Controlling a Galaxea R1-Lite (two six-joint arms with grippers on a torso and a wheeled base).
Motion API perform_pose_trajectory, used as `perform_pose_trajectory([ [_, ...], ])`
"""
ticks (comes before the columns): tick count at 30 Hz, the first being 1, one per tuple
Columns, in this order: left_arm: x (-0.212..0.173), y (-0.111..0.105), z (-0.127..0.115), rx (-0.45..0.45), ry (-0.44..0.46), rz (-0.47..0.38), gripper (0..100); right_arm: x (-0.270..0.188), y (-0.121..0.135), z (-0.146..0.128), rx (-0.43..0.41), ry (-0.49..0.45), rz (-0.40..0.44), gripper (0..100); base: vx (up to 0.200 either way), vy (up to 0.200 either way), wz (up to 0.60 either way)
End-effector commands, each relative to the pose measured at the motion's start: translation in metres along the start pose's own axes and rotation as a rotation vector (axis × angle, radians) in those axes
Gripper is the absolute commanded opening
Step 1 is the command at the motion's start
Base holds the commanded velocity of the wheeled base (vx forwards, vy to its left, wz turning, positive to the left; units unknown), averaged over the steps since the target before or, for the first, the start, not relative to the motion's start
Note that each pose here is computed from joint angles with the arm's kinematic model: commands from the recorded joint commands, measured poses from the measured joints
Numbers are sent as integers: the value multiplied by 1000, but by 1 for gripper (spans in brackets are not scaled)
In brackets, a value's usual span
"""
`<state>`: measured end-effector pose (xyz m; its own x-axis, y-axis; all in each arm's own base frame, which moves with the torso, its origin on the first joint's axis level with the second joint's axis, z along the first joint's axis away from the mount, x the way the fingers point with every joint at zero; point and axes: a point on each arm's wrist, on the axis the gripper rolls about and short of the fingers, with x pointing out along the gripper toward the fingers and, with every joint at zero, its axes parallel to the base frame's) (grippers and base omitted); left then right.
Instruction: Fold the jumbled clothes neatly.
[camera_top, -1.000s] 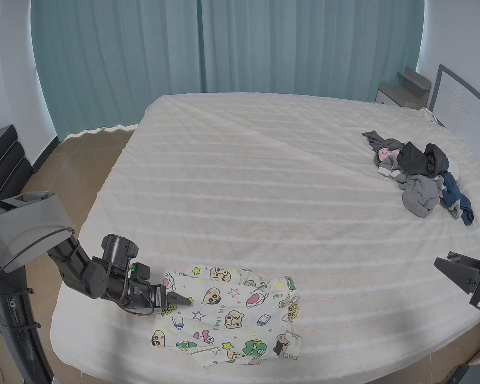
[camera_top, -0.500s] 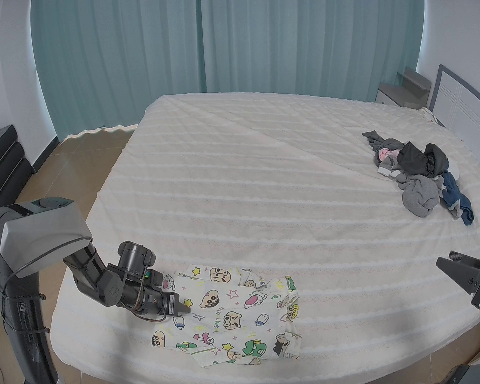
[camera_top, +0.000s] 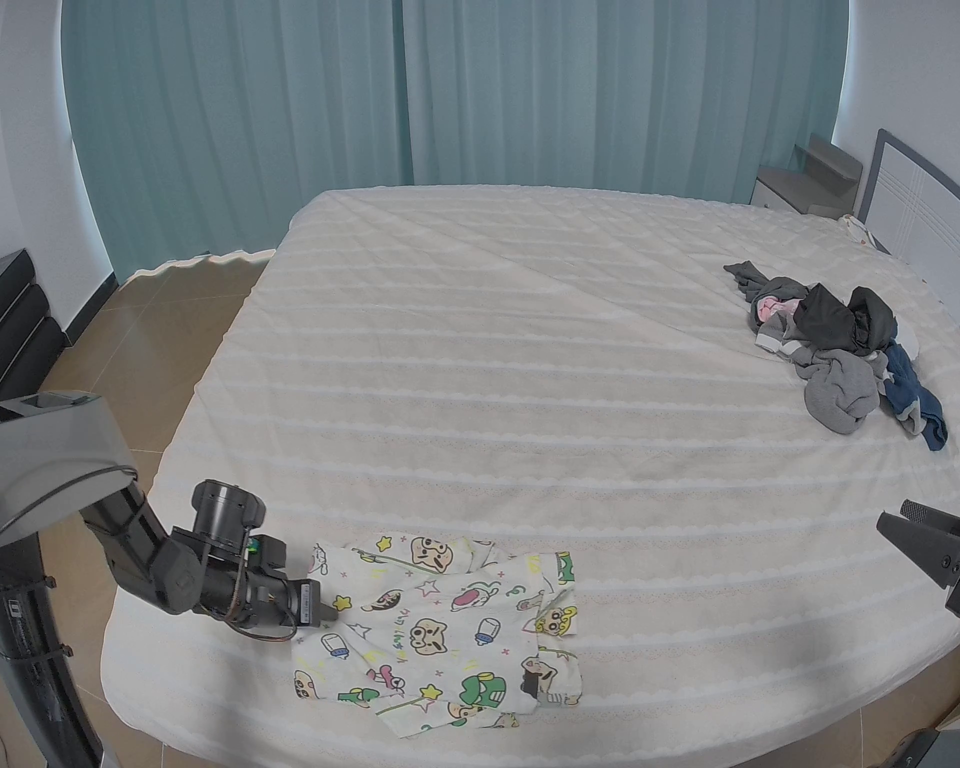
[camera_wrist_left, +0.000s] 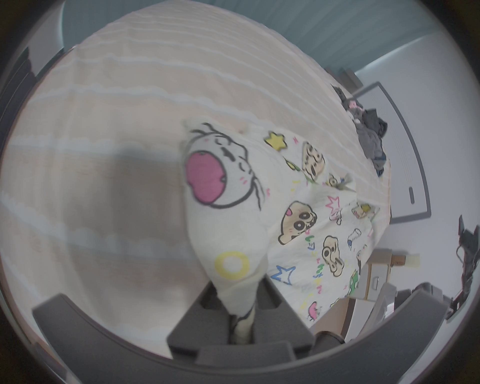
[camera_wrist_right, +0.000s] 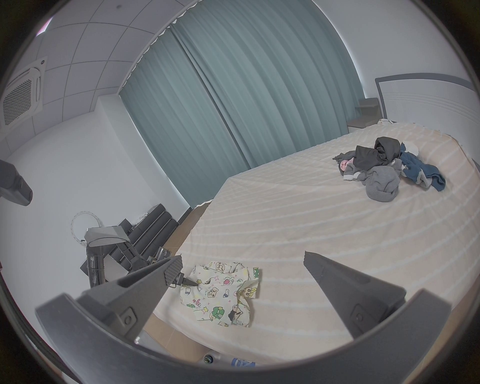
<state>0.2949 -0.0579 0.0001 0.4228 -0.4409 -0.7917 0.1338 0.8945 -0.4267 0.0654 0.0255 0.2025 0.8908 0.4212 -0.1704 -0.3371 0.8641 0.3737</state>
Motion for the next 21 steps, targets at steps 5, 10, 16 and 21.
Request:
perform_pose_trajectory([
  [5, -67, 53, 4, -171, -167, 12, 0, -2, 0, 1, 0, -9, 3, 100, 0, 0, 0],
  [10, -95, 98, 2, -306, -257, 27, 0, -2, 1, 1, 0, -12, 5, 100, 0, 0, 0],
  [16, -115, 147, -11, -450, -325, 37, 0, -3, 1, 2, -1, -17, 7, 100, 0, 0, 0],
  [21, -119, 171, -20, -520, -361, 47, 0, -4, 1, 2, 0, -20, 5, 100, 0, 0, 0],
])
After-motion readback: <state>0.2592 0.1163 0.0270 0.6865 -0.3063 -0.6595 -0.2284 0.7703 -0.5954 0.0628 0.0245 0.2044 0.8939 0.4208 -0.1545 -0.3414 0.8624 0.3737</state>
